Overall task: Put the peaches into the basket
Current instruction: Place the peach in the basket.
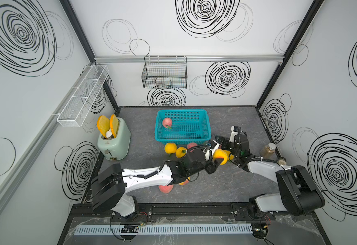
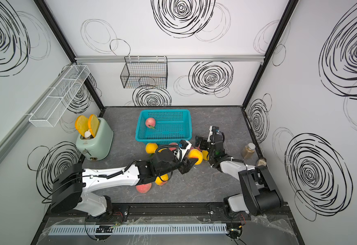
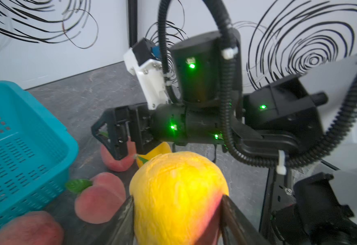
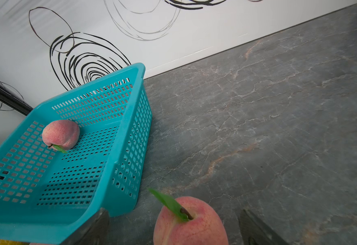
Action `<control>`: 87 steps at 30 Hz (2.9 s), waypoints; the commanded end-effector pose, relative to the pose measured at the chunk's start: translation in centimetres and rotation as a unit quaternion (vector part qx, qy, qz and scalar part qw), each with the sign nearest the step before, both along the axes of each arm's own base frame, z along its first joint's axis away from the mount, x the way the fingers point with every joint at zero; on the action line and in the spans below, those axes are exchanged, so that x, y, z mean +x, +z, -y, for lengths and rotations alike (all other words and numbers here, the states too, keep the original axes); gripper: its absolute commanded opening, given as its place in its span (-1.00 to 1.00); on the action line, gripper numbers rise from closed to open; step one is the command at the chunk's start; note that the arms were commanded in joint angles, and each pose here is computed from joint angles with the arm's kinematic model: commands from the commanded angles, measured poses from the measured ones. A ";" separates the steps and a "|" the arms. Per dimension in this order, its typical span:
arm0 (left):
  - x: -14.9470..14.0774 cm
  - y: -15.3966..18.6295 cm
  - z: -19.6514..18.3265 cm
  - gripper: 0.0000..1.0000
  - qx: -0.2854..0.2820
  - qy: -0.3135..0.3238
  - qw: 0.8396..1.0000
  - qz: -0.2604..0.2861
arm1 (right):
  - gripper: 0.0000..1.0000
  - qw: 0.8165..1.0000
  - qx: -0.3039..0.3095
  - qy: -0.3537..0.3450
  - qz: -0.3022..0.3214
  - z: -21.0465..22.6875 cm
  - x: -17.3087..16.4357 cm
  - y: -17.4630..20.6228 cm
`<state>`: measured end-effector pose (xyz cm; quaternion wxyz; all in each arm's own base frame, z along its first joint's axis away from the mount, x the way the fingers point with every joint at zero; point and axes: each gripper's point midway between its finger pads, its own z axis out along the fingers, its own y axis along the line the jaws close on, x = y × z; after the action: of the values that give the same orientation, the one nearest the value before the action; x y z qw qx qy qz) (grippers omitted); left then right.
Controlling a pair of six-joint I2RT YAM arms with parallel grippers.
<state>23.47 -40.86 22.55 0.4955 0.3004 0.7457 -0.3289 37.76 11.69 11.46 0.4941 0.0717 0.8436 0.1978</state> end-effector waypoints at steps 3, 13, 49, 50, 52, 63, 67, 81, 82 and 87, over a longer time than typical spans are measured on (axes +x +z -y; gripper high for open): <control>3.9 3.6 -4.1 -0.07 0.002 0.067 0.997 0.042 | 0.99 1.000 0.009 -0.006 0.005 0.2 -0.2 0.5; 10.3 3.6 -11.1 -0.04 0.012 0.157 0.988 0.008 | 0.98 1.000 0.013 -0.003 0.006 0.1 -0.2 0.5; 25.1 3.4 -20.9 0.03 -0.024 0.257 0.966 -0.021 | 0.99 1.000 0.019 -0.005 0.004 0.0 -0.3 0.2; 25.4 3.2 -21.0 0.03 -0.023 0.257 0.966 -0.017 | 0.99 1.000 0.019 -0.006 0.005 0.1 -0.3 0.2; 26.0 2.6 -21.0 0.02 -0.021 0.259 0.965 -0.014 | 0.99 1.000 0.020 -0.004 0.005 0.0 -0.3 0.2; 29.8 -1.5 -21.2 0.02 -0.008 0.253 0.967 -0.035 | 0.99 1.000 0.019 0.000 0.005 -0.3 -0.3 0.1; 30.8 -2.9 -21.4 0.03 -0.011 0.254 0.966 -0.046 | 0.99 1.000 0.018 -0.002 0.004 -0.3 -0.3 0.1; 32.7 -7.3 -20.4 0.07 0.010 0.248 0.965 -0.087 | 0.99 1.000 0.015 -0.004 0.003 -0.1 -0.2 0.0; 32.7 -7.6 -20.5 0.07 0.014 0.250 0.964 -0.089 | 0.99 1.000 0.014 -0.003 0.002 -0.1 -0.3 0.0; 32.7 -9.5 -20.5 0.13 0.022 0.250 0.963 -0.100 | 0.99 1.000 0.014 -0.005 0.003 -0.1 -0.3 0.1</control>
<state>55.49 -20.14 13.12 0.4704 0.0748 0.8548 -0.2059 37.53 11.78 11.64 0.4950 0.0772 0.8404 0.2067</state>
